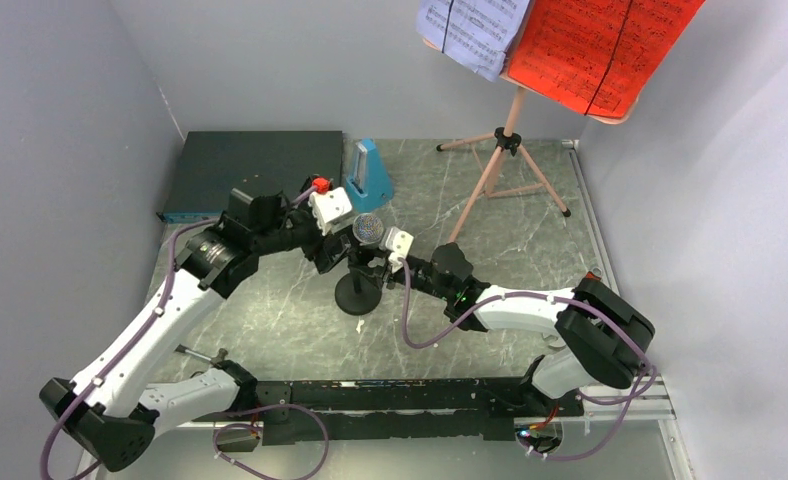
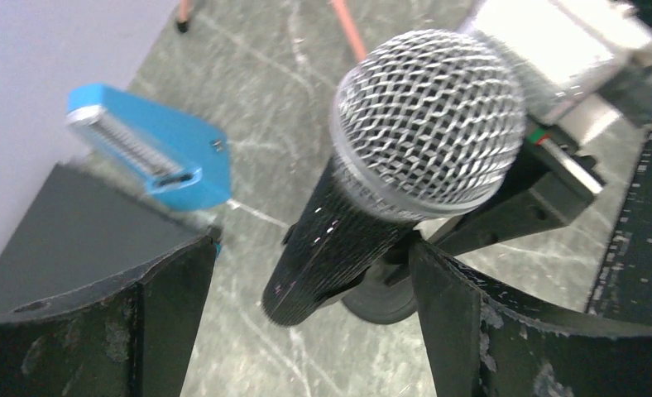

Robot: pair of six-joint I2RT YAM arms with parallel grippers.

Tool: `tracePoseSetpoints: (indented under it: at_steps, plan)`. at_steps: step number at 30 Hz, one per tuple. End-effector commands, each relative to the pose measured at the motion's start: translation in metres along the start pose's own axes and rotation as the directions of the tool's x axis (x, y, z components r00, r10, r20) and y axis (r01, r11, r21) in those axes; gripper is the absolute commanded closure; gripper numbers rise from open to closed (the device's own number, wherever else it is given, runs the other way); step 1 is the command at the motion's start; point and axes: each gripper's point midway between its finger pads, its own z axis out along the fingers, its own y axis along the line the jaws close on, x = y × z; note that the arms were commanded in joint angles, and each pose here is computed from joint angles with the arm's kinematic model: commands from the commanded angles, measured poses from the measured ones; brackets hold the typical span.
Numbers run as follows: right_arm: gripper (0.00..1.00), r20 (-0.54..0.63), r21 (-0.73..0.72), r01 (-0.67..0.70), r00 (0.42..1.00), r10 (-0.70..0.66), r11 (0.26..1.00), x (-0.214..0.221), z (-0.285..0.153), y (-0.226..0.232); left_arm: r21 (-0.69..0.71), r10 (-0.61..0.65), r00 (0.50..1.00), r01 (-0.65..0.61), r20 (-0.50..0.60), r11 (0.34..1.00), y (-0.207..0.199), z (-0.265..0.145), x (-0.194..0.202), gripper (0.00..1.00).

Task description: Pack up the instrument practice props

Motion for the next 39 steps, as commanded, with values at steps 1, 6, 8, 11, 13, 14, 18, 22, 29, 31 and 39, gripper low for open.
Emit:
tracePoseSetpoints:
  at_steps: [1,6,8,11,13,14,18,22,29,31,39]
  plan:
    - [0.71,0.077,-0.039,-0.016,0.997,0.019,0.999,-0.02,-0.001,0.006,0.186,-0.004,0.991,-0.021,0.134,0.982,-0.024,0.007,-0.032,0.09]
    - [0.7,0.088,-0.047,-0.028,0.996,0.032,0.999,-0.02,0.001,0.007,0.2,-0.003,0.988,-0.029,0.155,0.979,-0.022,0.019,-0.035,0.12]
    - [0.7,0.087,-0.05,-0.032,0.996,0.036,0.998,-0.02,0.002,0.008,0.204,-0.01,0.988,-0.022,0.154,0.979,-0.02,0.024,-0.034,0.17]
    - [0.67,0.089,-0.046,-0.041,0.995,0.045,0.998,-0.019,0.001,0.007,0.215,-0.025,0.988,-0.009,0.152,0.976,-0.019,0.027,-0.031,0.4]
    - [0.61,0.089,-0.035,-0.048,0.995,0.051,0.998,-0.018,-0.001,0.007,0.214,-0.027,0.988,-0.006,0.153,0.977,-0.02,0.028,-0.028,0.6]
    - [0.57,0.085,-0.028,-0.049,0.995,0.051,0.998,-0.016,-0.002,0.006,0.212,-0.027,0.988,-0.006,0.151,0.977,-0.02,0.028,-0.027,0.67]
    - [0.47,0.07,-0.005,-0.053,0.996,0.053,0.999,-0.013,-0.006,0.003,0.194,-0.024,0.989,-0.005,0.143,0.981,-0.02,0.026,-0.02,0.79]
    - [0.42,0.046,0.018,-0.054,0.998,0.054,0.998,-0.006,-0.01,0.001,0.167,-0.017,0.989,-0.008,0.147,0.986,-0.019,0.023,-0.017,0.8]
    - [0.41,0.054,0.045,-0.067,0.996,0.064,0.997,-0.009,-0.012,-0.003,0.16,-0.013,0.988,-0.012,0.154,0.987,-0.02,0.02,-0.016,0.79]
    - [0.41,0.07,0.05,-0.071,0.995,0.067,0.996,-0.014,-0.01,-0.005,0.159,-0.014,0.988,-0.011,0.154,0.987,-0.02,0.02,-0.016,0.79]
    - [0.41,0.103,0.074,-0.078,0.992,0.07,0.994,-0.022,-0.005,-0.011,0.145,-0.013,0.988,-0.01,0.156,0.989,-0.018,0.019,-0.015,0.79]
